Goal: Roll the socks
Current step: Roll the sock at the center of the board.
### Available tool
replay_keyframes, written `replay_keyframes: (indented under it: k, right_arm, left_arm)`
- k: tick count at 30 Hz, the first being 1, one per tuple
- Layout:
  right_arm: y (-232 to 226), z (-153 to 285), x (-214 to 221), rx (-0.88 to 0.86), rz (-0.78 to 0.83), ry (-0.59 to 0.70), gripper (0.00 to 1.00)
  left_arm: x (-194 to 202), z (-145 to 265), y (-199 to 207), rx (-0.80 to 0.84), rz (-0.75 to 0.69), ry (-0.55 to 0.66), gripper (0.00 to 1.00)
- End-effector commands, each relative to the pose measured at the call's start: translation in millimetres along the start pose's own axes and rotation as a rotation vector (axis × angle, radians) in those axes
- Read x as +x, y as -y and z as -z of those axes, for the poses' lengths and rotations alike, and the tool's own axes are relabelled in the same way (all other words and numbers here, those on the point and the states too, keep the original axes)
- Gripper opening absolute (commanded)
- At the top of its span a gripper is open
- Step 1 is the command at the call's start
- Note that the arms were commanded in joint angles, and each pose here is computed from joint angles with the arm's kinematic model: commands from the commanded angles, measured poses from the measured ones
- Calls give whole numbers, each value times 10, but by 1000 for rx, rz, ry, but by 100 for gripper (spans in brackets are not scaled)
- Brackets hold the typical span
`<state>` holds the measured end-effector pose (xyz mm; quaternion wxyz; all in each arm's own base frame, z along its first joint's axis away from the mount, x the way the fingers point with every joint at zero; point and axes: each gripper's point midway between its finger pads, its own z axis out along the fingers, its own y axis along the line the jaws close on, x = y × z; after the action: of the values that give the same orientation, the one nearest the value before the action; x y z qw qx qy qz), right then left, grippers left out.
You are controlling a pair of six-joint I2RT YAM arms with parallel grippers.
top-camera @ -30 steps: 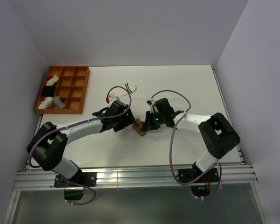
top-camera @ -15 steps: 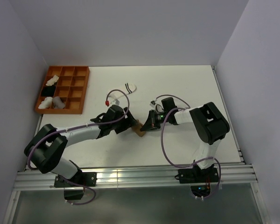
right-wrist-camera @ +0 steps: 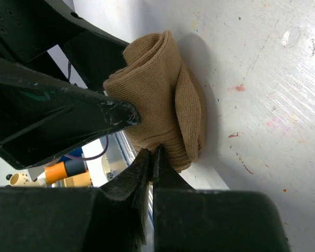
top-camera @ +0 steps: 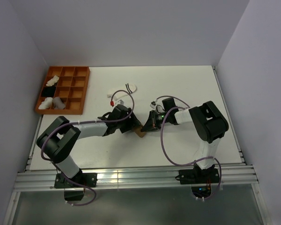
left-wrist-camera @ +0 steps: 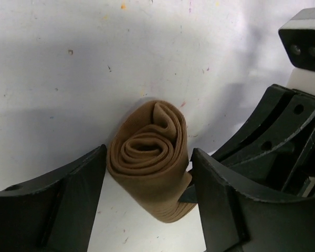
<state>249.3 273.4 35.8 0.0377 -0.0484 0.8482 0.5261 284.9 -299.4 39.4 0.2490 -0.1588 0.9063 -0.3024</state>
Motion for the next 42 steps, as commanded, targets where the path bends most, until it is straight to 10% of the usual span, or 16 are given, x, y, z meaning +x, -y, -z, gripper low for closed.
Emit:
replay_keyframes:
  k: [1, 7, 11, 19, 42]
  right_arm:
    - [285, -45, 64, 104, -35, -7, 0]
    - [298, 20, 43, 159, 34, 38, 0]
    - [167, 98, -56, 224, 156, 114, 23]
    - [-102, 335, -214, 544, 532, 365, 66]
    - [-326, -129, 61, 876, 1034, 415, 67]
  left_arm:
    - [77, -104, -137, -50, 3, -31, 70]
    - [177, -126, -303, -119, 6, -70, 44]
    - [218, -84, -385, -166, -11, -97, 25]
    - [199, -58, -393, -205, -55, -117, 17]
    - [190, -58, -310, -228, -109, -170, 17]
